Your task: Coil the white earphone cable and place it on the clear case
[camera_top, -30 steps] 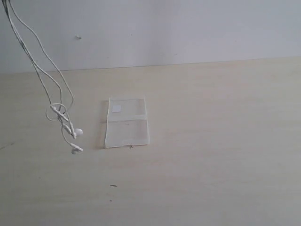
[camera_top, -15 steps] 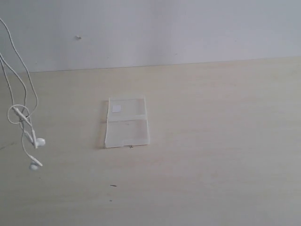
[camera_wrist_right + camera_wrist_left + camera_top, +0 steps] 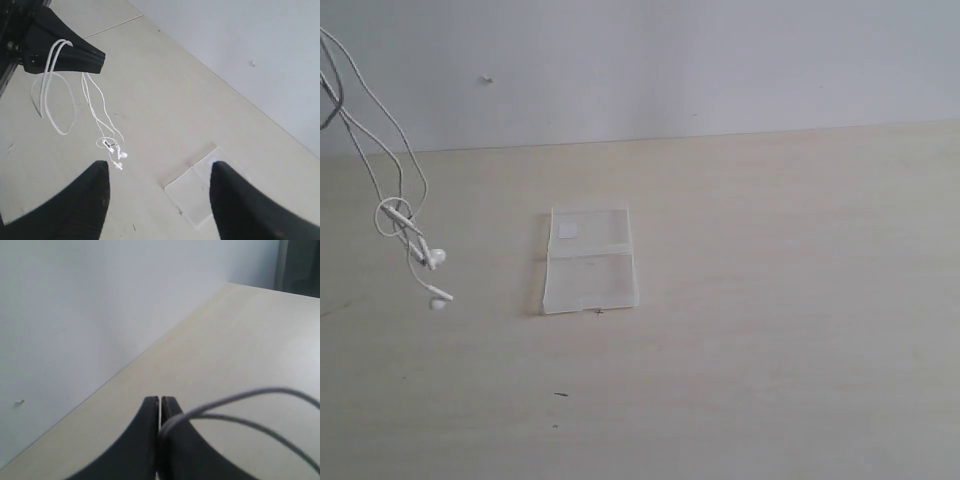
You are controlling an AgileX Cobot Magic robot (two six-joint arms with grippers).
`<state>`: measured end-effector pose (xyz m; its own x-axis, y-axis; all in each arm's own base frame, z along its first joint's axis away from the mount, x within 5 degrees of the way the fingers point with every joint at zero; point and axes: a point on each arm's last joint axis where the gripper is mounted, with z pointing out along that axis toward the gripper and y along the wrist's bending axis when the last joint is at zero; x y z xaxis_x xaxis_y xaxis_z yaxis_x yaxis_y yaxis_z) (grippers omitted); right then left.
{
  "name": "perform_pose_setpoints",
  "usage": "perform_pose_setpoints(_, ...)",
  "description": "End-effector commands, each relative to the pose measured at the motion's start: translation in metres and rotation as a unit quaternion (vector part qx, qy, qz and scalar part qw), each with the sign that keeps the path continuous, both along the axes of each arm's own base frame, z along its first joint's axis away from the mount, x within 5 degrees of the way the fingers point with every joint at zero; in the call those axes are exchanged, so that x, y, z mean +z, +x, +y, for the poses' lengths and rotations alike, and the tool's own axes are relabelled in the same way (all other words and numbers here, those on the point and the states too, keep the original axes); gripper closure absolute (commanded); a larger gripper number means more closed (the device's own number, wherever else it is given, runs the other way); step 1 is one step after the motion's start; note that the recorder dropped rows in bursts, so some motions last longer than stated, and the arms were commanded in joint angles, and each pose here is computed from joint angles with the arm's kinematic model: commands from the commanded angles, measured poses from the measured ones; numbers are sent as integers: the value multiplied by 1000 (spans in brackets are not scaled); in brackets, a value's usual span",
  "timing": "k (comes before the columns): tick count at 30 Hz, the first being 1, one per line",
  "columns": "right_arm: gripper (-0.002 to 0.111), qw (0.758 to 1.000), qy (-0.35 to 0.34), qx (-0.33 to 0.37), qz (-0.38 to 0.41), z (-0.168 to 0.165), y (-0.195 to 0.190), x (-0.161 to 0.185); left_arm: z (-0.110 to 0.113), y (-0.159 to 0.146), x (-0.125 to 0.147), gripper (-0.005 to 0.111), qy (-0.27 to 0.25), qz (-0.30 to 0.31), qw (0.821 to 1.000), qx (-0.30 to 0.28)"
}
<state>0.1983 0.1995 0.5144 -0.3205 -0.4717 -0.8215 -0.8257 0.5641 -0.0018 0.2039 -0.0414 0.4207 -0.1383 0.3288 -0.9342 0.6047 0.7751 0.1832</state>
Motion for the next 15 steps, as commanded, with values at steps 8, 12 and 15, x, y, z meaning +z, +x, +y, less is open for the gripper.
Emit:
perform_pose_setpoints(8,67,998,-13,27,52,11,3,-26,6,-15,12,107,93,-70,993,12)
perform_pose_setpoints(12,67,997,2,40,64,17,4,-35,10,-27,22,107,208,-127,970,-1)
perform_pose_setpoints(15,67,997,21,51,59,19,3,-32,12,-30,21,107,274,-145,951,-17)
